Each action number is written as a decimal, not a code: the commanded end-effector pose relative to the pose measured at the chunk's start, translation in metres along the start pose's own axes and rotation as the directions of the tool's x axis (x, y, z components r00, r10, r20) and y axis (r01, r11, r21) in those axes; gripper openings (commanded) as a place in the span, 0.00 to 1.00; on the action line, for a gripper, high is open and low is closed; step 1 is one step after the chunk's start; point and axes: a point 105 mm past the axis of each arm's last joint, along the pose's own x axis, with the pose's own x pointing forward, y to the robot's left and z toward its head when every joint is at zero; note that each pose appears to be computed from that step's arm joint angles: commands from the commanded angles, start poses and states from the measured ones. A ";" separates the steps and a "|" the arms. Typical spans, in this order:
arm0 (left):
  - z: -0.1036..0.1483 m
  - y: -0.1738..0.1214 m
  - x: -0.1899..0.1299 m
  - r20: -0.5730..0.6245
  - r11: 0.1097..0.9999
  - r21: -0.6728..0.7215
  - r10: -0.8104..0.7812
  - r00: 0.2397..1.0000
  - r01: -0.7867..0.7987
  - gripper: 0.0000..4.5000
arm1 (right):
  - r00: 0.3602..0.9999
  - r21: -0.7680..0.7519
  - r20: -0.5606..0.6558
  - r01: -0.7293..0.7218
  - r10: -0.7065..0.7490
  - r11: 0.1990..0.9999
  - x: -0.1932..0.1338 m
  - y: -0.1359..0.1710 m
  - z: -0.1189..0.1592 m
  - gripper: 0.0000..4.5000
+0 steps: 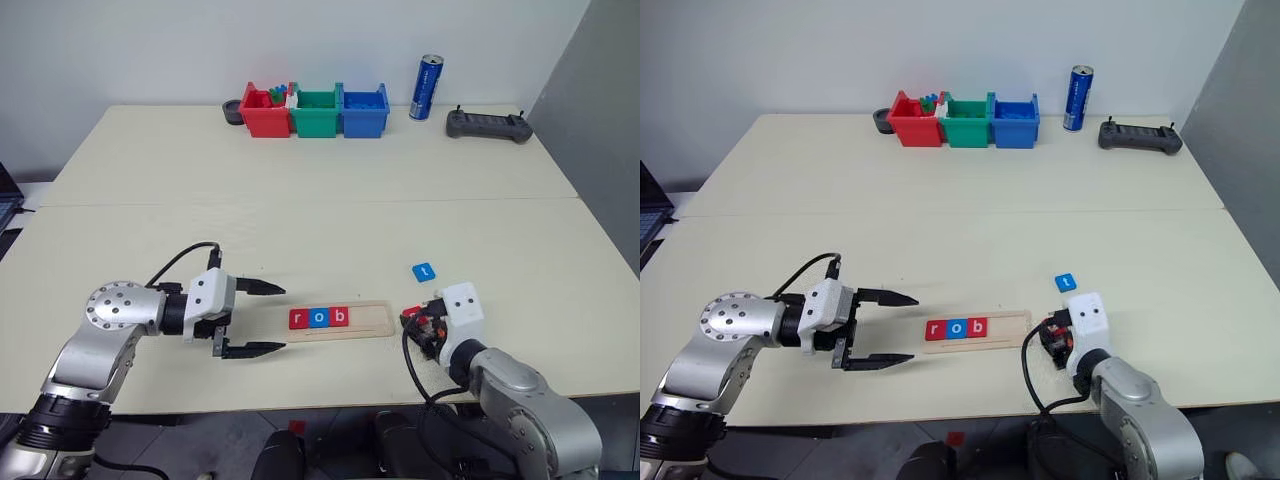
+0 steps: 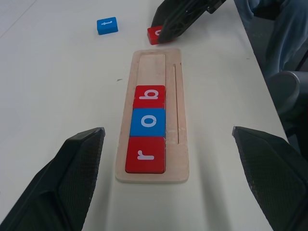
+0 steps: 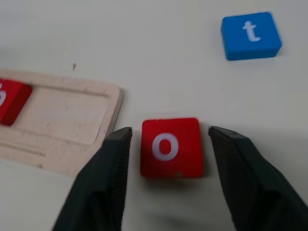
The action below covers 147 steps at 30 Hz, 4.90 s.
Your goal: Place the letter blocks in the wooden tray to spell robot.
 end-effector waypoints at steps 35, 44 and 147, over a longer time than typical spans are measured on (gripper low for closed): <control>0.007 -0.002 0.000 0.000 0.999 0.026 0.020 1.000 -0.020 1.00 | 0.635 -0.572 -0.476 -0.749 0.609 0.334 0.015 -0.018 0.014 0.96; -0.015 -0.004 -0.012 -0.025 0.999 0.011 0.037 0.999 -0.036 1.00 | 0.625 -0.555 -0.476 -0.760 0.619 0.340 0.012 -0.019 0.017 0.32; -0.010 0.000 -0.002 0.003 0.997 0.056 0.055 0.998 -0.055 1.00 | 0.669 -0.677 -0.482 -0.694 0.565 0.244 0.030 0.058 0.024 0.01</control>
